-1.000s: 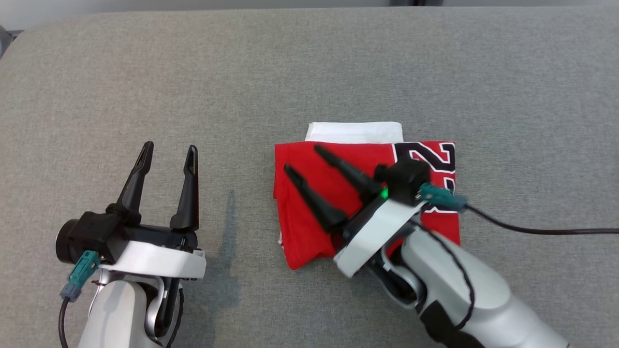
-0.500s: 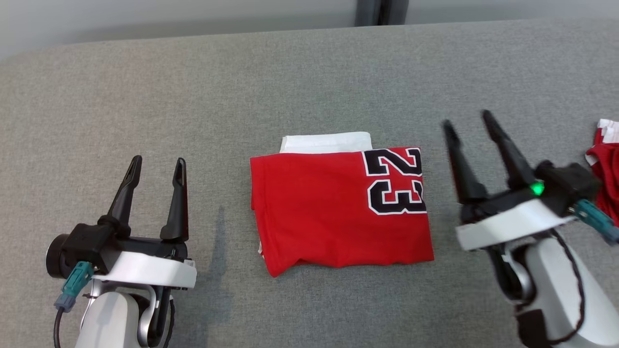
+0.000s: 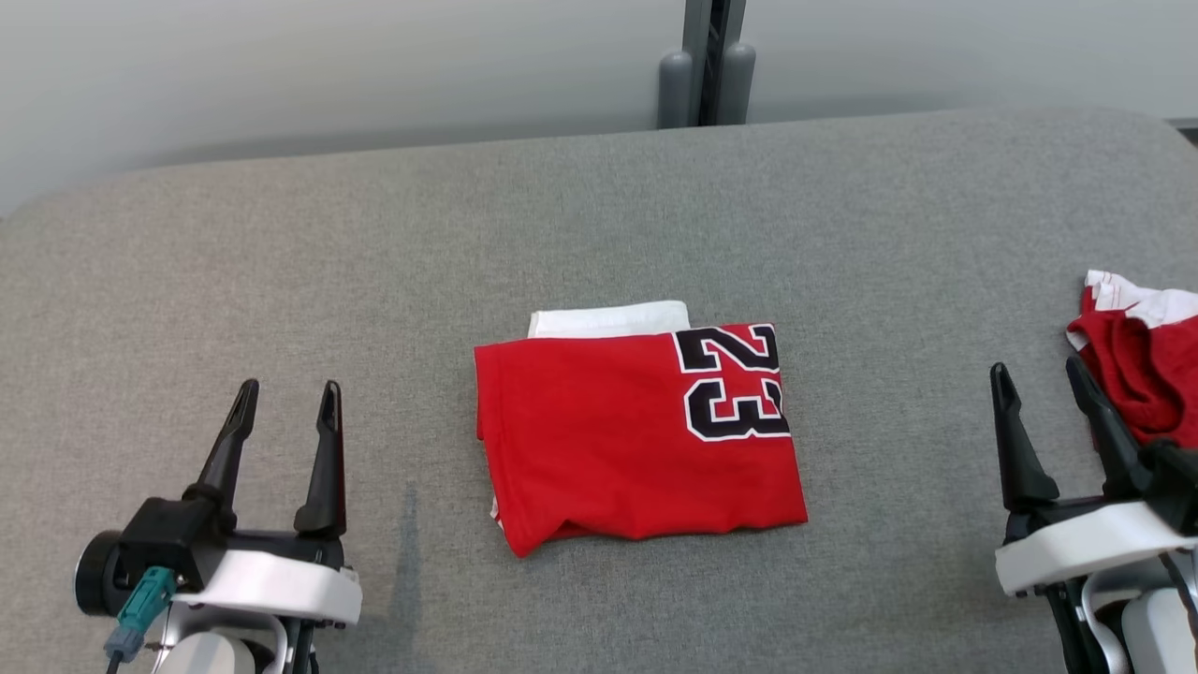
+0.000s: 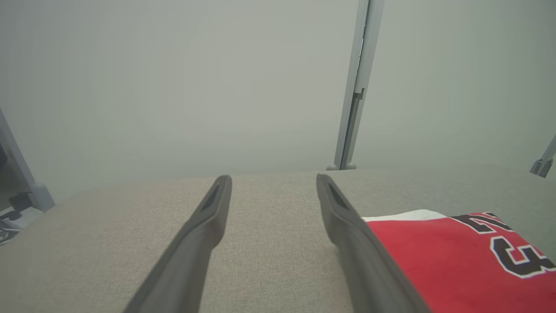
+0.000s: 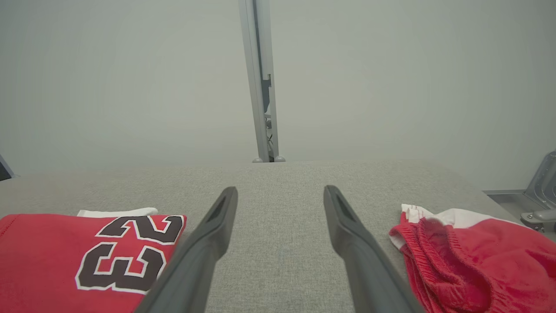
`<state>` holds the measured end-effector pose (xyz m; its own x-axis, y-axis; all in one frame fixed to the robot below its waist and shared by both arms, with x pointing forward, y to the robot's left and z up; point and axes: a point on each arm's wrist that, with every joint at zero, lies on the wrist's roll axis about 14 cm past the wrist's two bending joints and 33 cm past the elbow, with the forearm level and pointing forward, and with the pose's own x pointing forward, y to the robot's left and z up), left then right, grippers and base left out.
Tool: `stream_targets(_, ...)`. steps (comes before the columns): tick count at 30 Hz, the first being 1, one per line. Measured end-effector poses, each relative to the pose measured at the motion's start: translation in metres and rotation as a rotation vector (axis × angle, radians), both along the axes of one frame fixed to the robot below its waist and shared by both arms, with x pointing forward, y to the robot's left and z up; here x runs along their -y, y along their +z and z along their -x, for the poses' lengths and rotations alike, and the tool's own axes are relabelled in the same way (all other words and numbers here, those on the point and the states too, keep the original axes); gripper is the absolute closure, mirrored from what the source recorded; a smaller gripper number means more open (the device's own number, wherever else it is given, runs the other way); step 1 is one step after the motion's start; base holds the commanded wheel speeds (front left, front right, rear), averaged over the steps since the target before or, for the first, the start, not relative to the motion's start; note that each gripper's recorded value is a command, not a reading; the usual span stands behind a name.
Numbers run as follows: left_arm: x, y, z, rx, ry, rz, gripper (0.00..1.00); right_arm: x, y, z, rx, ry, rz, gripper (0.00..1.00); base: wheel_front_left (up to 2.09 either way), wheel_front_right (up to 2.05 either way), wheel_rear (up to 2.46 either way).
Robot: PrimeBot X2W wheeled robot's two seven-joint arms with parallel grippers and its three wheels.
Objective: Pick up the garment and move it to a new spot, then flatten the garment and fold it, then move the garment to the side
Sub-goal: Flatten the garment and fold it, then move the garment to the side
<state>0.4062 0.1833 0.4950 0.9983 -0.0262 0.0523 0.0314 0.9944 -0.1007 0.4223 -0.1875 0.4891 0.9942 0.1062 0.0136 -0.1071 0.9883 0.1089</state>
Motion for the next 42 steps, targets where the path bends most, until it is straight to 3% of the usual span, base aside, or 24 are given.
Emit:
stream_targets(16, -0.01, 0.01, 0.029, 0.001, 0.037, -0.007, 0.0, -0.001, 0.011, 0.033, -0.004, -0.006, 0.002, 0.0, 0.0, 0.0, 0.0)
stream_targets(29, -0.013, 0.012, 0.03, -0.003, 0.046, -0.011, 0.0, -0.008, 0.003, 0.023, -0.046, 0.014, -0.002, 0.0, 0.0, 0.0, 0.0)
stream_targets(42, -0.027, -0.003, 0.024, -0.031, 0.105, 0.024, 0.0, -0.118, -0.074, -0.019, -0.318, 0.346, -0.002, 0.0, 0.0, 0.0, 0.0)
